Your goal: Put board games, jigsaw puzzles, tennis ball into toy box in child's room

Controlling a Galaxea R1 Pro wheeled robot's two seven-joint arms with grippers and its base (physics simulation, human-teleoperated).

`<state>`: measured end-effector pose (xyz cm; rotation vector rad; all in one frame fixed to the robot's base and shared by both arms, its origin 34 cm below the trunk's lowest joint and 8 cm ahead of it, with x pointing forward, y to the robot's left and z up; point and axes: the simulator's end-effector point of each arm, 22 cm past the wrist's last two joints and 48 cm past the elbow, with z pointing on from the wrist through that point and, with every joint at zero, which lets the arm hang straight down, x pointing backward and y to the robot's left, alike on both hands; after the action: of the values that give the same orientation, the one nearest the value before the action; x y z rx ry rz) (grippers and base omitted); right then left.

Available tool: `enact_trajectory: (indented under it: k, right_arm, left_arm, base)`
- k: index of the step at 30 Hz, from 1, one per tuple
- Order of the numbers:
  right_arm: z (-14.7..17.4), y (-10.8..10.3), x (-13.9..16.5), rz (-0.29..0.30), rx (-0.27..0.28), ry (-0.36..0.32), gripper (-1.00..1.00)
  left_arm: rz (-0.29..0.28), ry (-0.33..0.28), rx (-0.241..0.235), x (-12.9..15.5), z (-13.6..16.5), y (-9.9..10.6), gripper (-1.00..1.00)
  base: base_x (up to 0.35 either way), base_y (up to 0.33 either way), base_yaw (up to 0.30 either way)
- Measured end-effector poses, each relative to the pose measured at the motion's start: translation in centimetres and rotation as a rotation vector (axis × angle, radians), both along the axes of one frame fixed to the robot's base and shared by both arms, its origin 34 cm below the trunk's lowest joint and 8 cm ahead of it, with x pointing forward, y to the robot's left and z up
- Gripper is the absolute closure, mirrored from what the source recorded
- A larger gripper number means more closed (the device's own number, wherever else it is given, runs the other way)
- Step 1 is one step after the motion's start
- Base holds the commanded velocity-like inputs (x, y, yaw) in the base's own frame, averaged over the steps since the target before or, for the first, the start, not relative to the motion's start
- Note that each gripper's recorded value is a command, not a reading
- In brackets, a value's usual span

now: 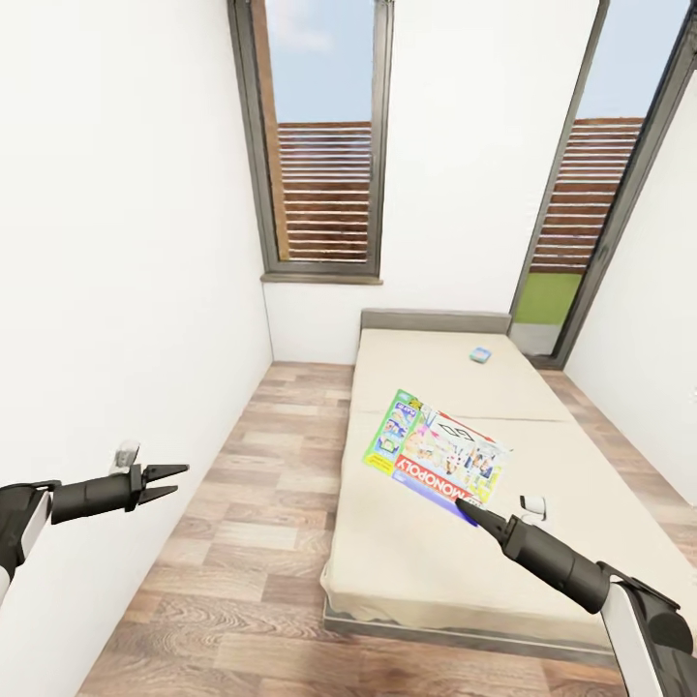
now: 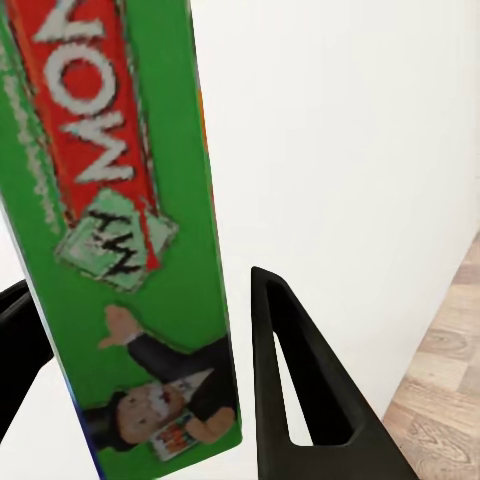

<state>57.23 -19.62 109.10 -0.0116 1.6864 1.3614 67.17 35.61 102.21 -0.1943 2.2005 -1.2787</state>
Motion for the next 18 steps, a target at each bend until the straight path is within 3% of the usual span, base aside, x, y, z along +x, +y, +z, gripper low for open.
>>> enact_trajectory:
  k: [18]
  right_arm:
    - [1.4, 0.1, -0.3, -0.001, -0.001, -0.034, 1.00]
  left_arm:
    - [0.000, -0.032, 0.001, -0.1, 1.7, 0.0, -1.00]
  base:
    - [0.000, 0.000, -0.115]
